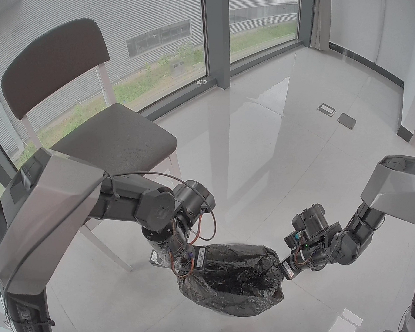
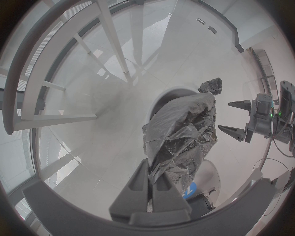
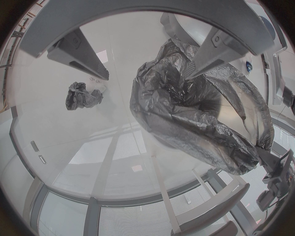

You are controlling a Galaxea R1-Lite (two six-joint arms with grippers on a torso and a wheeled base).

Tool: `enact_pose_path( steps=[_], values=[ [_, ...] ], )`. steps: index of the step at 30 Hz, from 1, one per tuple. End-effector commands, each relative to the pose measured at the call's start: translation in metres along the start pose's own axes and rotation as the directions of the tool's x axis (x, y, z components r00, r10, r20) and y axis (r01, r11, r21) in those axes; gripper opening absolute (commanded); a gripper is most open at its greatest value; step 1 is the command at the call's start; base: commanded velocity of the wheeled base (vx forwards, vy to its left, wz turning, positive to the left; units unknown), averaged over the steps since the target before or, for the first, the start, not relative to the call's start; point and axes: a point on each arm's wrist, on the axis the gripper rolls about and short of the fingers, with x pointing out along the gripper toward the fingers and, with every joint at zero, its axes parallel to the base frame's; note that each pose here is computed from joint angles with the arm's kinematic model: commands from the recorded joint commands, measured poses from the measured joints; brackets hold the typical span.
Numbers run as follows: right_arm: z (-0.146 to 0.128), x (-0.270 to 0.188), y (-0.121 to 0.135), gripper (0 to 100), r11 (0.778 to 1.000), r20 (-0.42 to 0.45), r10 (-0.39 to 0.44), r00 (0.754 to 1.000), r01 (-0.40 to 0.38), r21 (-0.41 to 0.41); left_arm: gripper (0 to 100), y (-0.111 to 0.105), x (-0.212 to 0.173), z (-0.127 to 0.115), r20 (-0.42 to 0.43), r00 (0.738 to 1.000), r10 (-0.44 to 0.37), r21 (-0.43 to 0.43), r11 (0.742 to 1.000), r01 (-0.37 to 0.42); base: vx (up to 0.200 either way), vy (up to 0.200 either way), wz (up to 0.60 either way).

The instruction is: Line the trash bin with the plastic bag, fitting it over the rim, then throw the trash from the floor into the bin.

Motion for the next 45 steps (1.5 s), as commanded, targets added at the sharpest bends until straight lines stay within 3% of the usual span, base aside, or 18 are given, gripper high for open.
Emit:
enact_pose_path(
  steps=[1,5,6,17,26,45],
  values=[
    [0.008,0.001,0.002,100,1.0,0.026,0.002,1.0,-0.002,-0.007,0,0.004,0.001,0.001,0.0,1.0,0.009,-0.007,1.0,-0.009,0.0,0.0,0.0],
    [0.016,0.002,0.002,100,1.0,0.052,0.002,0.999,-0.002,-0.01,0,0.001,0.002,-0.001,-0.002,1.0,0.018,0.0,1.0,-0.018,0.0,0.0,0.0],
    [0.02,0.002,0.002,100,1.0,0.063,0.002,0.998,-0.001,-0.011,100,0.001,0.002,-0.002,-0.002,1.0,0.018,0.001,1.0,-0.018,0.0,0.0,0.0],
    [0.034,0.016,0.009,100,1.0,0.101,0.012,0.995,-0.01,-0.018,100,0.0,-0.004,-0.003,0.015,0.999,0.034,0.005,0.999,-0.034,0.0,0.0,0.0],
    [0.047,0.041,0.024,100,0.998,0.131,0.036,0.991,-0.03,-0.051,100,-0.003,-0.037,-0.01,0.06,0.998,0.01,0.016,1.0,-0.011,0.0,0.0,0.0],
    [0.046,0.074,0.026,100,0.995,0.14,0.037,0.989,-0.024,-0.097,100,-0.012,-0.089,-0.029,0.167,0.984,-0.062,0.056,0.997,0.054,0.0,0.0,0.0]
  ],
)
